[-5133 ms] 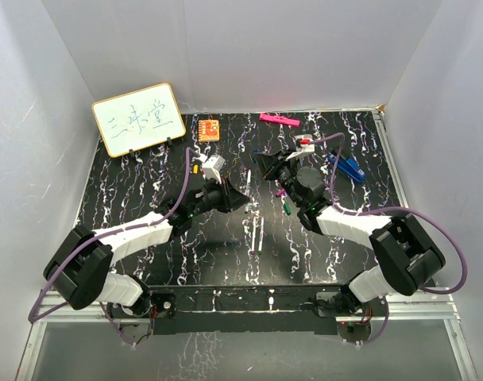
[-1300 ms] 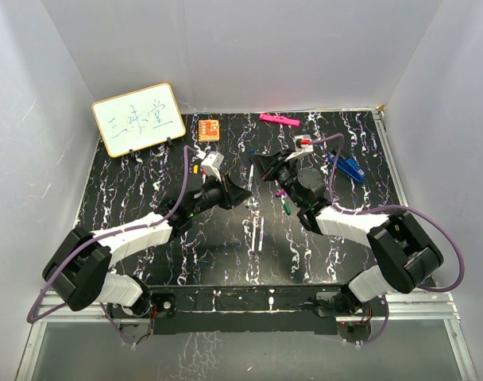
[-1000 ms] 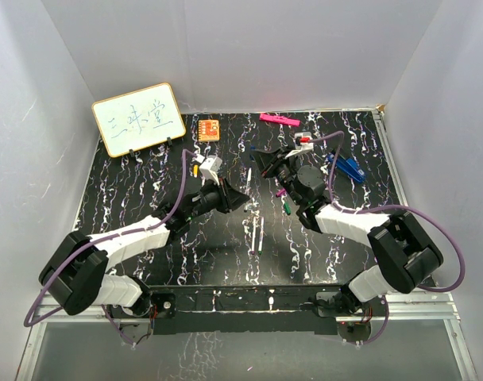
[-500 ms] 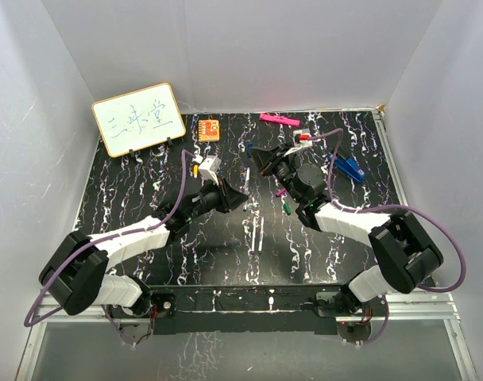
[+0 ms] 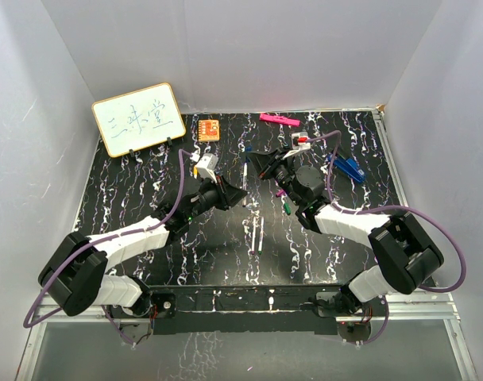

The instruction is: Insert the pens into the pen caps

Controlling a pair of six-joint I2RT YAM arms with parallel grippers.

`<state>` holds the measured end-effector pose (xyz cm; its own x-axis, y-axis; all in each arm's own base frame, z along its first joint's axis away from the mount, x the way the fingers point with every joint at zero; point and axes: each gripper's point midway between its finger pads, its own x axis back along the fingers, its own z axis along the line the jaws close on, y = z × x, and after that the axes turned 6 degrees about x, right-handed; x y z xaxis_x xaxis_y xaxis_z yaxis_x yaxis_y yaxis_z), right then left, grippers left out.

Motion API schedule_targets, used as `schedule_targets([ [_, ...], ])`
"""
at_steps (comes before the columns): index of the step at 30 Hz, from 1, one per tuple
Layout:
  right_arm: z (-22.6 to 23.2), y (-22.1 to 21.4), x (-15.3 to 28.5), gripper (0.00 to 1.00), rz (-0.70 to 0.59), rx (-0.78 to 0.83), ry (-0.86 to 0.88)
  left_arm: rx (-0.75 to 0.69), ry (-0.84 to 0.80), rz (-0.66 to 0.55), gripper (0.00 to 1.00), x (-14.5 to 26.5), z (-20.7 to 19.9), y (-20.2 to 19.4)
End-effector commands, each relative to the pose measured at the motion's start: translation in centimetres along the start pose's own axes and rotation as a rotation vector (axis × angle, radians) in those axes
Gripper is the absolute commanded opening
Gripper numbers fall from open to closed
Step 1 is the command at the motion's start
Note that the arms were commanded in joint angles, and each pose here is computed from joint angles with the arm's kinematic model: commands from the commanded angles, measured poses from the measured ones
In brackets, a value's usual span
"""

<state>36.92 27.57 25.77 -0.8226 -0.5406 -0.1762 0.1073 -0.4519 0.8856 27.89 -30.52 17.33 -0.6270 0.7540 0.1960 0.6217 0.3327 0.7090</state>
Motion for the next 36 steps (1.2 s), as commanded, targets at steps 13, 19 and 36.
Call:
schedule_targets([
  [13, 1.6, 3.3, -1.5, 0.0, -0.117, 0.011, 0.045, -0.014, -0.033, -0.032, 0.0, 0.8, -1.1, 0.7],
  [19, 1.7, 3.5, -1.3, 0.0, -0.115, 0.012, 0.047, -0.015, -0.029, -0.034, 0.0, 0.7, -0.9, 0.7],
  [36, 2.3, 2.8, -1.2, 0.0, -0.091, -0.011, 0.078, -0.01, -0.036, -0.025, 0.0, 0.2, -1.0, 0.6],
])
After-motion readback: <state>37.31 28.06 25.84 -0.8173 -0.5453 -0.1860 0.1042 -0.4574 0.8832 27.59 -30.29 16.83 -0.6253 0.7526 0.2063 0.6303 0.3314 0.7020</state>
